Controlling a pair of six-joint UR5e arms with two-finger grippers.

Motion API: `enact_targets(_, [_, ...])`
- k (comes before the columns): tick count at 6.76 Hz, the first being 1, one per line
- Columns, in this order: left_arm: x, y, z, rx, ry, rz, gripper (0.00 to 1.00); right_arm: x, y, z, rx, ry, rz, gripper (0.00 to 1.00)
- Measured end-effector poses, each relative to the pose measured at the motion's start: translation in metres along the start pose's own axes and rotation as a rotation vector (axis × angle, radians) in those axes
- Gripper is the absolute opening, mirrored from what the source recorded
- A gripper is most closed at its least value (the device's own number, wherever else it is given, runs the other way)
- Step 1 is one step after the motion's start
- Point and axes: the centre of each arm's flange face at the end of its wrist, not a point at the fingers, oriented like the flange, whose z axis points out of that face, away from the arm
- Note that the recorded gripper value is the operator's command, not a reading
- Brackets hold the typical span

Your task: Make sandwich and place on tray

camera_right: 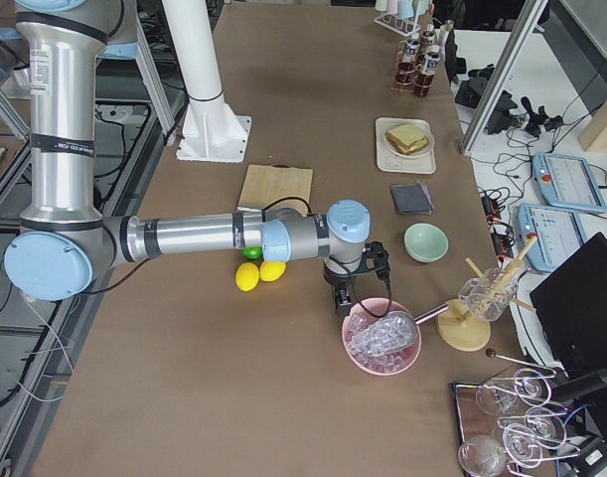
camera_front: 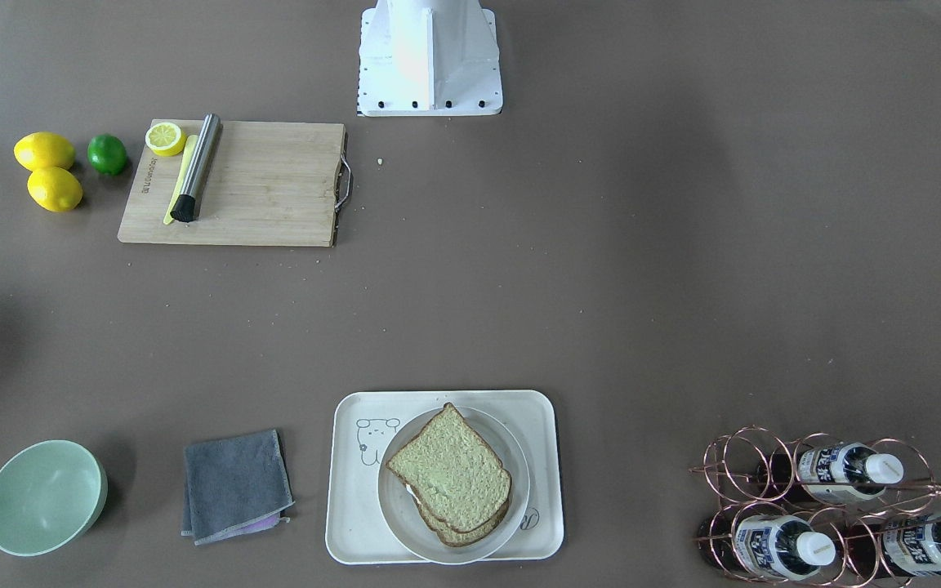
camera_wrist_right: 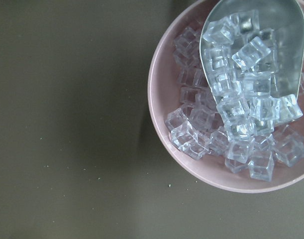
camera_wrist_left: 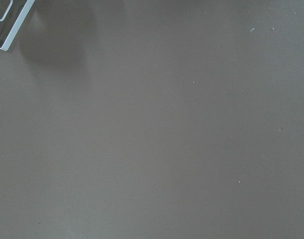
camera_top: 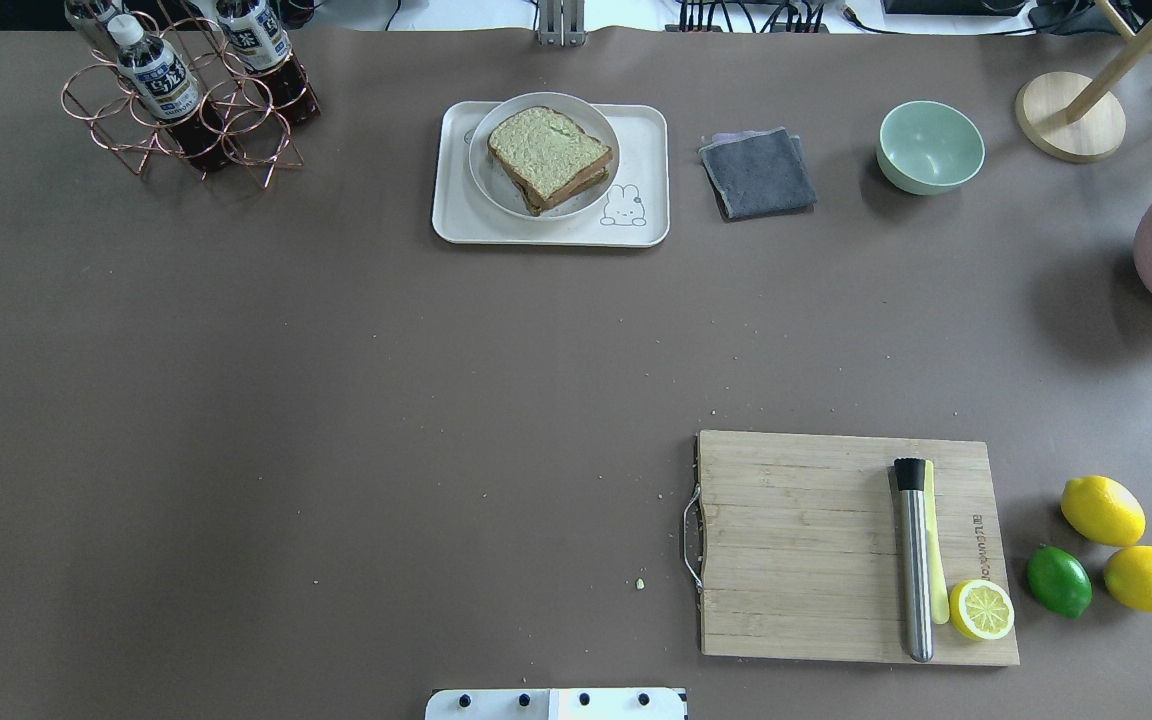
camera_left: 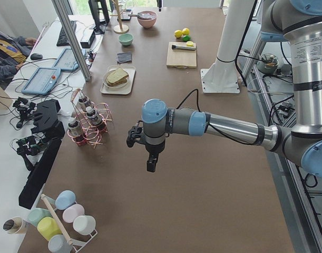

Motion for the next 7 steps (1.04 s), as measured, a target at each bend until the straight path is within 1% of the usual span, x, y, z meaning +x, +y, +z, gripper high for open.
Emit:
enact_targets(2, [0.0013,0.0000,0.0003,0.000,0.010,0.000,0.97,-0.0008,0.0004,0.0010,-0.003,-0.012,0.002,1.00])
enact_targets(7, [0.0019,-0.0002,0.0007,0.000,0.014,-0.001,0.97,-0.0012,0.0016,0.0028,-0.007,-0.020,0.005,1.00])
